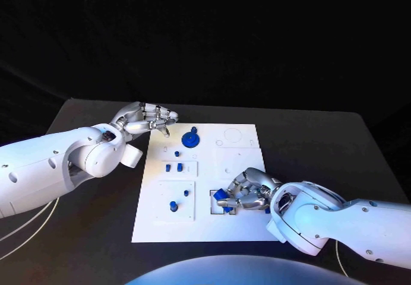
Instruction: Assemble the parts on the task board
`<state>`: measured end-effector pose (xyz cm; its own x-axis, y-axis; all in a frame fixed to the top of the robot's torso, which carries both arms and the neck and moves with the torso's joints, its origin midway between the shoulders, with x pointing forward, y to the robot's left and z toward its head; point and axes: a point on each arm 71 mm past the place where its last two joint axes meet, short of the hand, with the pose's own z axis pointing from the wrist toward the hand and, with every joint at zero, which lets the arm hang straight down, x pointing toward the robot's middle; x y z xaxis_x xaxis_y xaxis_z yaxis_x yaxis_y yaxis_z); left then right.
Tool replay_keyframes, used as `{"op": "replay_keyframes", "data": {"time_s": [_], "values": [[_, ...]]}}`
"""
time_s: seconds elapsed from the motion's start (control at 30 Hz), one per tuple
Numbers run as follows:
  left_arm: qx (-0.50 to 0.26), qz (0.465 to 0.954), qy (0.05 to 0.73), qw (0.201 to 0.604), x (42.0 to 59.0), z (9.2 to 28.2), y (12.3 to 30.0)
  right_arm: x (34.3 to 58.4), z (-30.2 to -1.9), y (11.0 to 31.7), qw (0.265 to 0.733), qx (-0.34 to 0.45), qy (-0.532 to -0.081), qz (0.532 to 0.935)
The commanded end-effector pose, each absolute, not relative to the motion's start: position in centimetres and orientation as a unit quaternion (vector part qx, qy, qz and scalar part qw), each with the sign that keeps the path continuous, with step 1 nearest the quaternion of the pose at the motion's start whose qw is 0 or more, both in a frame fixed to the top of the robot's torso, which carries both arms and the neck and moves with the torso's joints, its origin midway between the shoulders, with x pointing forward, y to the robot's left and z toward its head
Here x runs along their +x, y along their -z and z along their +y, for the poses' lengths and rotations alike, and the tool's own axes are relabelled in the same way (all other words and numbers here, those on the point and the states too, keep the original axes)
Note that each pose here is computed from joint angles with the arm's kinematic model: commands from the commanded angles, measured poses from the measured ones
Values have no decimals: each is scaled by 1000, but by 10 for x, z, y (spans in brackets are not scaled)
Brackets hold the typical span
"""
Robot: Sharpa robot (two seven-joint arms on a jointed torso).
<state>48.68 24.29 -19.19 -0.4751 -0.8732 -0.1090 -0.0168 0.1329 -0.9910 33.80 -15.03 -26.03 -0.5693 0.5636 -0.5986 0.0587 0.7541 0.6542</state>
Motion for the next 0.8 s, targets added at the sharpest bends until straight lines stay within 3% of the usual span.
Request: {"op": "replay_keyframes", "data": {"time_s": [0.03, 0.8], "values": [[-340, 649, 569, 373, 486, 240, 191, 336, -148, 267, 406, 181, -291, 847], [-341, 649, 568, 374, 486, 242, 191, 338, -143, 270, 419, 165, -287, 846]]}}
